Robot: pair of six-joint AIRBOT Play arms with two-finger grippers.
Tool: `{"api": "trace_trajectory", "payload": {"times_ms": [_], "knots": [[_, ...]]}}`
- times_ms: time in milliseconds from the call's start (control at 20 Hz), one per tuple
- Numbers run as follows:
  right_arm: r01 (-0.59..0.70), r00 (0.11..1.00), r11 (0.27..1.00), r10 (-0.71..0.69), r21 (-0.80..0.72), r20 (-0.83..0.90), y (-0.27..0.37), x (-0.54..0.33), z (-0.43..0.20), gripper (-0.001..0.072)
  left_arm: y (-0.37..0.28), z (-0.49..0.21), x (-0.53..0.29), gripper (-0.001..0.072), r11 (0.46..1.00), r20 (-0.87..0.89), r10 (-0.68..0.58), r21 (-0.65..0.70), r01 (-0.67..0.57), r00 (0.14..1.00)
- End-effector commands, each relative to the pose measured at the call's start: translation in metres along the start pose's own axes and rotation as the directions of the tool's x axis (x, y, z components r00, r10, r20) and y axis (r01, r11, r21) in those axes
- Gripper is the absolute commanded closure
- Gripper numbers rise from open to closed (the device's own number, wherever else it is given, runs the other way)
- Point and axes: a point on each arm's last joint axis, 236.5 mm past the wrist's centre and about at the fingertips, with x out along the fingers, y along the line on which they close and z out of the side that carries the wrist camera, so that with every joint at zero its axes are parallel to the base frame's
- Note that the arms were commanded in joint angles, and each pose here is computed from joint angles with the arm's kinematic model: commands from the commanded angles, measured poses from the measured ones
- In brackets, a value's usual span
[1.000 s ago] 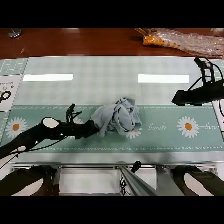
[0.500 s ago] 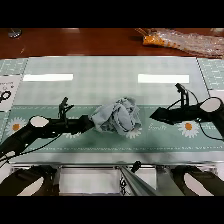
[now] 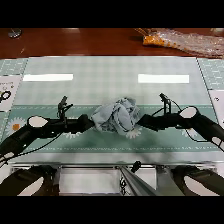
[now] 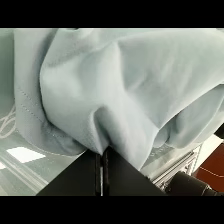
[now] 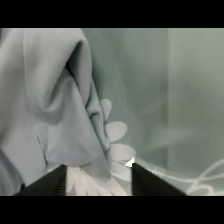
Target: Fold the shirts.
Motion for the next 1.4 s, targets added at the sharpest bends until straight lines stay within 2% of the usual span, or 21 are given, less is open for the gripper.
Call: {"api": "trace_trajectory", "payload": {"times_ms": [0, 50, 100, 150, 250, 450, 600, 750, 900, 1050, 1250, 1350], "knots": [[-0.006, 0.999, 0.999, 0.004, 0.039, 0.053, 0.002, 0.012, 0.011, 0.0401, 0.0, 0.002, 0.0, 0.0688, 1.0, 0.007, 0.0, 0.009, 0.0, 1.0], [-0.009, 0.997, 0.999, 0.005, 0.05, 0.082, 0.003, 0.012, 0.018, 0.0532, 0.0, 0.003, 0.0, 0.0688, 1.0, 0.01, 0.001, 0.01, -0.001, 1.0], [-0.012, 0.994, 0.998, 0.006, 0.061, 0.107, 0.003, 0.011, 0.024, 0.0627, 0.0, 0.004, 0.0, 0.0688, 1.0, 0.013, 0.001, 0.011, -0.001, 1.0], [-0.02, 0.992, 0.997, 0.011, 0.073, 0.123, 0.004, 0.011, 0.028, 0.0684, -0.002, 0.005, -0.001, 0.0688, 1.0, 0.017, 0.0, 0.014, 0.0, 1.0], [-0.031, 0.99, 0.996, 0.02, 0.078, 0.143, 0.007, 0.009, 0.032, 0.0685, -0.012, 0.013, -0.004, 0.0688, 0.998, 0.032, -0.018, 0.053, 0.016, 0.999], [0.007, 0.965, 0.986, 0.037, -0.167, 0.26, 0.04, -0.039, 0.061, 0.0686, -0.088, 0.076, -0.057, 0.0689, 0.97, 0.212, -0.162, 0.215, 0.116, 0.964], [0.098, 0.875, 0.945, 0.068, -0.312, 0.479, 0.081, -0.138, 0.107, 0.0686, -0.171, 0.134, -0.163, 0.0689, 0.91, 0.447, -0.323, 0.389, 0.144, 0.834], [0.192, 0.745, 0.909, 0.111, -0.37, 0.658, 0.123, -0.251, 0.126, 0.0686, -0.248, 0.147, -0.282, 0.0689, 0.829, 0.606, -0.465, 0.554, 0.077, 0.646], [0.271, 0.608, 0.857, 0.2, -0.438, 0.769, 0.181, -0.352, 0.12, 0.0686, -0.317, 0.119, -0.371, 0.0689, 0.731, 0.645, -0.587, 0.682, -0.022, 0.49], [0.348, 0.433, 0.802, 0.322, -0.486, 0.842, 0.243, -0.446, 0.102, 0.0687, -0.38, 0.069, -0.435, 0.0689, 0.611, 0.604, -0.703, 0.783, -0.115, 0.375], [0.407, 0.245, 0.765, 0.435, -0.499, 0.866, 0.295, -0.533, 0.059, 0.0686, -0.437, -0.005, -0.491, 0.0689, 0.469, 0.511, -0.815, 0.859, -0.206, 0.274], [0.437, 0.158, 0.747, 0.484, -0.501, 0.86, 0.314, -0.567, 0.036, 0.0687, -0.454, -0.036, -0.508, 0.0689, 0.43, 0.468, -0.849, 0.881, -0.197, 0.245]]}}
